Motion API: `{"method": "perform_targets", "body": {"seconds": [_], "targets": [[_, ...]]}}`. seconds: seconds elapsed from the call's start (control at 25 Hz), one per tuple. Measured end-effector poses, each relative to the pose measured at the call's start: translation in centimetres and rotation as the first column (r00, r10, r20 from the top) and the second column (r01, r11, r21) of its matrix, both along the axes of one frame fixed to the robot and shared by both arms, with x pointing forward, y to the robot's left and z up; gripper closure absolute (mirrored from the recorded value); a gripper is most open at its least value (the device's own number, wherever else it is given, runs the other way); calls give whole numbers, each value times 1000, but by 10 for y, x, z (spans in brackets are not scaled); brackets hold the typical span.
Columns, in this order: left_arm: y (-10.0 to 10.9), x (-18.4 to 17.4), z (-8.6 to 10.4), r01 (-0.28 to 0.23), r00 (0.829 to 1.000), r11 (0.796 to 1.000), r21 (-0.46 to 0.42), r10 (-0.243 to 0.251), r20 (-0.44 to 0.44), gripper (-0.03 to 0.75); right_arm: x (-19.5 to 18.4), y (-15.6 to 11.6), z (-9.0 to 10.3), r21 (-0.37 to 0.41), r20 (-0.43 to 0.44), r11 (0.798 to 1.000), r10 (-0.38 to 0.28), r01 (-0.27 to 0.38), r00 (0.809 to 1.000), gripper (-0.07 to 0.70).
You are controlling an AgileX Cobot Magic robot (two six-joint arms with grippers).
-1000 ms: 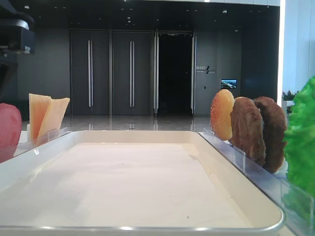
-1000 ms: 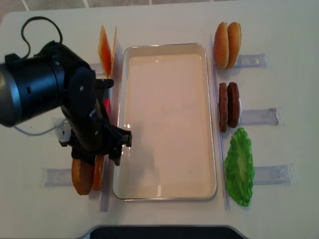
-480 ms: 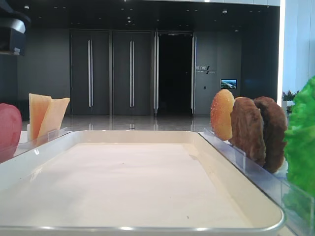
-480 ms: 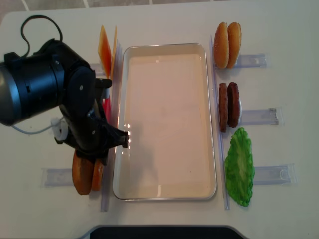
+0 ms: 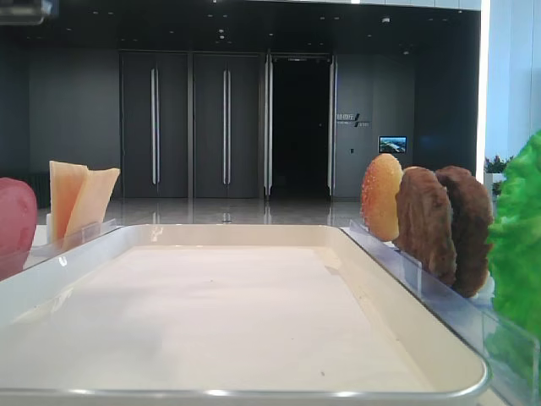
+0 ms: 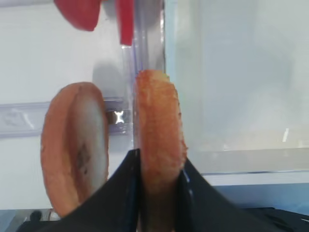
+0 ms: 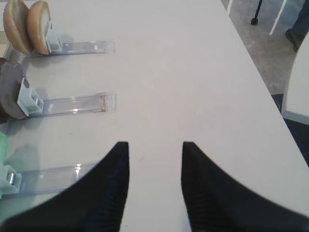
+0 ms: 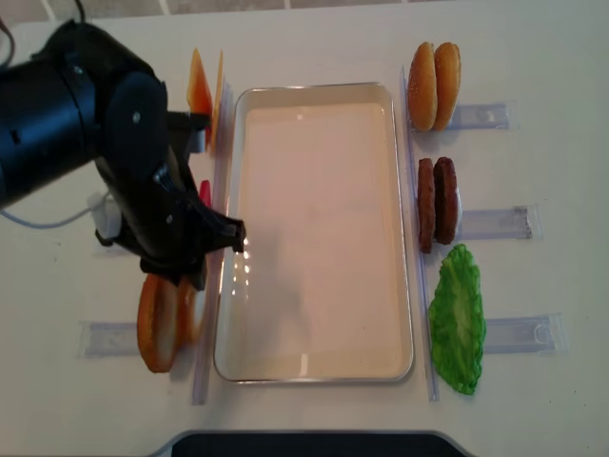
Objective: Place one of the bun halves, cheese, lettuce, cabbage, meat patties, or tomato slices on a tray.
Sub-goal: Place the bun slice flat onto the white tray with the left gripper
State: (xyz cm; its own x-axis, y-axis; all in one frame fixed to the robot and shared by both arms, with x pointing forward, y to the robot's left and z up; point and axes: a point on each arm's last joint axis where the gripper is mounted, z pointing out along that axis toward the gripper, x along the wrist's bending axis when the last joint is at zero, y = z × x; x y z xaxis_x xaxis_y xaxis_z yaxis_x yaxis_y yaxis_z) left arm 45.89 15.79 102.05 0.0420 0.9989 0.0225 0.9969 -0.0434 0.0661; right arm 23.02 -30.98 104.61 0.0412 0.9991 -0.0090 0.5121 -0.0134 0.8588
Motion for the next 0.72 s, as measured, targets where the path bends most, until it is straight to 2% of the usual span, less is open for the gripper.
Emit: {"method": "perform_targets", "body": {"seconds": [0.2,0.36,0.52,0.72], "targets": [[2,-3,40,29,996,998,-58,-24,91,581,0,0,0,0,0,1000,0,0,1000,349],[9,-13,60,41,987,995,-92,-26,157,585,0,0,0,0,0,1000,0,0,1000,349],[17,-20,71,49,979,995,-88,-31,200,586,0,0,0,0,0,1000,0,0,1000,349],[18,-21,72,51,978,995,-84,-33,205,586,0,0,0,0,0,1000,0,0,1000,349]]}}
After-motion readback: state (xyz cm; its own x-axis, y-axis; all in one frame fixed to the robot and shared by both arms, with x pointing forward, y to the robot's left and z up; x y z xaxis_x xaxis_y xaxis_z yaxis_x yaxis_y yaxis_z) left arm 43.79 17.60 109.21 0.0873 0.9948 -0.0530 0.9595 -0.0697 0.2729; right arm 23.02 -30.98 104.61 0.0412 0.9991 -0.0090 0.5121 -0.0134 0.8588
